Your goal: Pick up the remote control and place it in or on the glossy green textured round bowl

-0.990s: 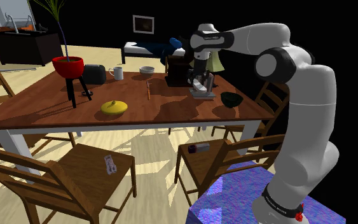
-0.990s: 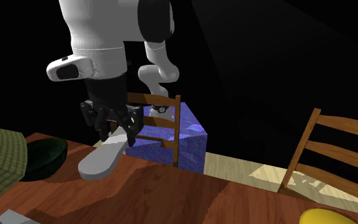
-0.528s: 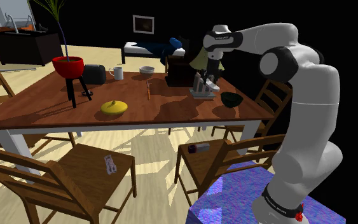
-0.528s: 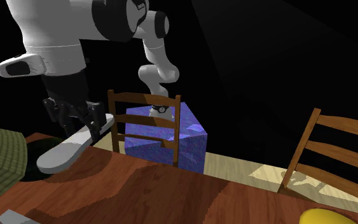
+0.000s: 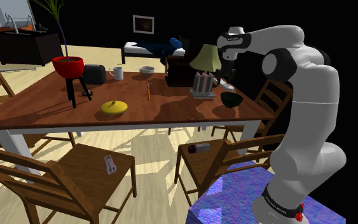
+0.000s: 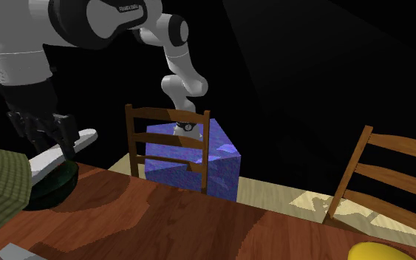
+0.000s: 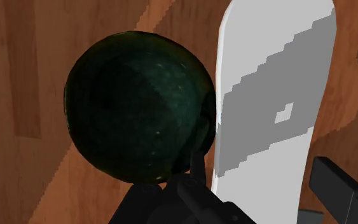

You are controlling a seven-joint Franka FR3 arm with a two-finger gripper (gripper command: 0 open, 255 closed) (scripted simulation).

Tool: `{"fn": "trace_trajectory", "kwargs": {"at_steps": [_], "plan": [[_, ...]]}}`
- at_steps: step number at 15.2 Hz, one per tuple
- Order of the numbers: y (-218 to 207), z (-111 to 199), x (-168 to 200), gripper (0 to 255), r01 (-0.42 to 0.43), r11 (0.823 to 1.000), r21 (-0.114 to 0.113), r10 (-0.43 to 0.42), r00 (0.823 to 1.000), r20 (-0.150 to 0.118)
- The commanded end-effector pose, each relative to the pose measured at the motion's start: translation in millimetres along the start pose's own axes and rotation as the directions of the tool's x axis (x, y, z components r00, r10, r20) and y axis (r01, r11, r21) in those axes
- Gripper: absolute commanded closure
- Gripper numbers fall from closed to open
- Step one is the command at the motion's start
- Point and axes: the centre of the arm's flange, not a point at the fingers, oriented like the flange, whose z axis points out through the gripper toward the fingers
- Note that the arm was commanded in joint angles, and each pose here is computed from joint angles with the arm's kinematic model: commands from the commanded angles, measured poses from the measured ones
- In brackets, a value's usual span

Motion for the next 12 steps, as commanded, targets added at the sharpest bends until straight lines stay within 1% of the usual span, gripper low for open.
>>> {"fn": "trace_trajectory", "kwargs": {"at_steps": [1,6,12], "plan": [[26.1,-2.4,1.5,255,0.001,1.0,0.0,-0.001,1.0,-0.001],[92.2,-2.7,4.8,255,0.001,1.0,0.0,-0.001,1.0,-0.001],[91.6,28.9,4.6,255,0.001,1.0,0.0,-0.001,1.0,-0.001]]}}
